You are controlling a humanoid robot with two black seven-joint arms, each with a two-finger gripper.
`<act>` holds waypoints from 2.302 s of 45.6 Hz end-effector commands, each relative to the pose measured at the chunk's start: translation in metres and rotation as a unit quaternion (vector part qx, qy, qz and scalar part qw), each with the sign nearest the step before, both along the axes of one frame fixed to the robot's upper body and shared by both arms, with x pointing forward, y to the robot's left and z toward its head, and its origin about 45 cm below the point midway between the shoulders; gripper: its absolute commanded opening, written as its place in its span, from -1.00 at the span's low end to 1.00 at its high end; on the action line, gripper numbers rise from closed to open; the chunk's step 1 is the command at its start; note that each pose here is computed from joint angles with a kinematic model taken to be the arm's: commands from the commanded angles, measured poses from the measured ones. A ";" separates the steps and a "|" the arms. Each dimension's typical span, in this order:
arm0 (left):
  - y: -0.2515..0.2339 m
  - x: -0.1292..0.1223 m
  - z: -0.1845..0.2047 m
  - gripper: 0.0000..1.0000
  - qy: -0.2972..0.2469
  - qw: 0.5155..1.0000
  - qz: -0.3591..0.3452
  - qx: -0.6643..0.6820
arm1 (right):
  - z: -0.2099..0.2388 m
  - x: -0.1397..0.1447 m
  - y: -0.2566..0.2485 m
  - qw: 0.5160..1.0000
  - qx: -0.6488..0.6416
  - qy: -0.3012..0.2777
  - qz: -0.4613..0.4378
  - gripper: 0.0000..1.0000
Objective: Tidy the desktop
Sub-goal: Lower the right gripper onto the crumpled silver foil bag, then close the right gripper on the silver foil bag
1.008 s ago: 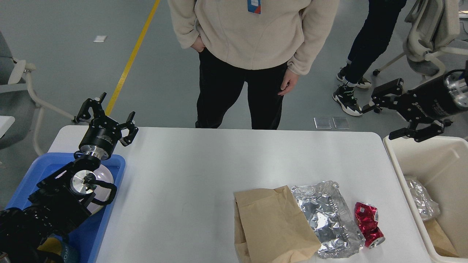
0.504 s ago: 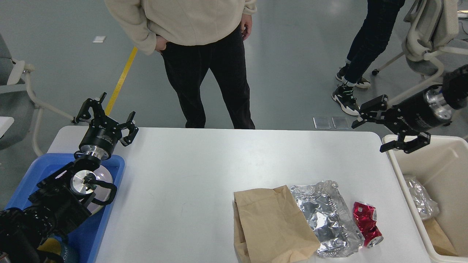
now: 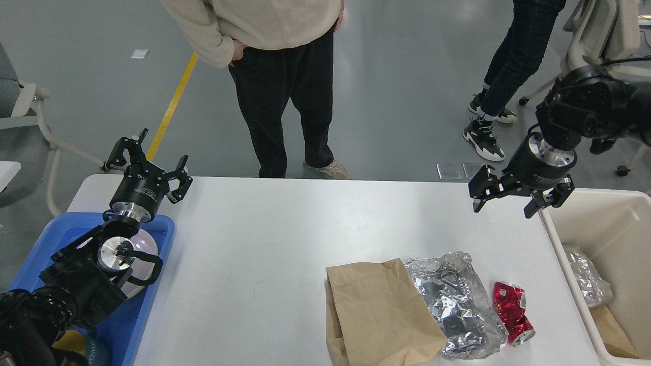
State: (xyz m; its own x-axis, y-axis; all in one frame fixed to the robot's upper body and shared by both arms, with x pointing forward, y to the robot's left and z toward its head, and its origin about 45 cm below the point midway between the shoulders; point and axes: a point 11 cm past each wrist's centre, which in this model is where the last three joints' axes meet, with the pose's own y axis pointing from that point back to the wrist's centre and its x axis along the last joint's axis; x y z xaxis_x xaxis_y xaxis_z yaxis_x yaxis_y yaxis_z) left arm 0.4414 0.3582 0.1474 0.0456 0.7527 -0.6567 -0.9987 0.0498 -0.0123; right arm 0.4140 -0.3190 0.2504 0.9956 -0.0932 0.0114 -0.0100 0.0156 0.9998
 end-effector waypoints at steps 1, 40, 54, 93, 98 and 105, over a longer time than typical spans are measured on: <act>0.000 0.000 0.000 0.93 0.000 1.000 0.000 0.000 | -0.024 -0.010 0.017 0.999 0.006 0.029 0.015 1.00; 0.000 0.000 0.000 0.93 0.000 1.000 0.000 0.000 | -0.169 -0.065 -0.008 1.000 0.011 -0.011 -0.020 1.00; 0.000 0.000 0.000 0.93 0.000 1.000 0.000 0.000 | -0.169 -0.058 -0.007 0.999 0.013 -0.042 -0.018 0.94; 0.000 0.000 0.000 0.94 0.000 1.000 0.000 0.000 | -0.166 -0.059 -0.023 0.997 0.003 -0.075 -0.031 -1.00; 0.000 0.000 0.000 0.93 0.000 1.000 0.000 0.000 | -0.148 -0.054 -0.023 0.998 0.006 -0.043 -0.035 -1.00; 0.000 0.000 0.000 0.94 0.000 1.000 0.000 0.000 | -0.119 -0.049 -0.029 0.998 0.016 0.005 -0.054 -1.00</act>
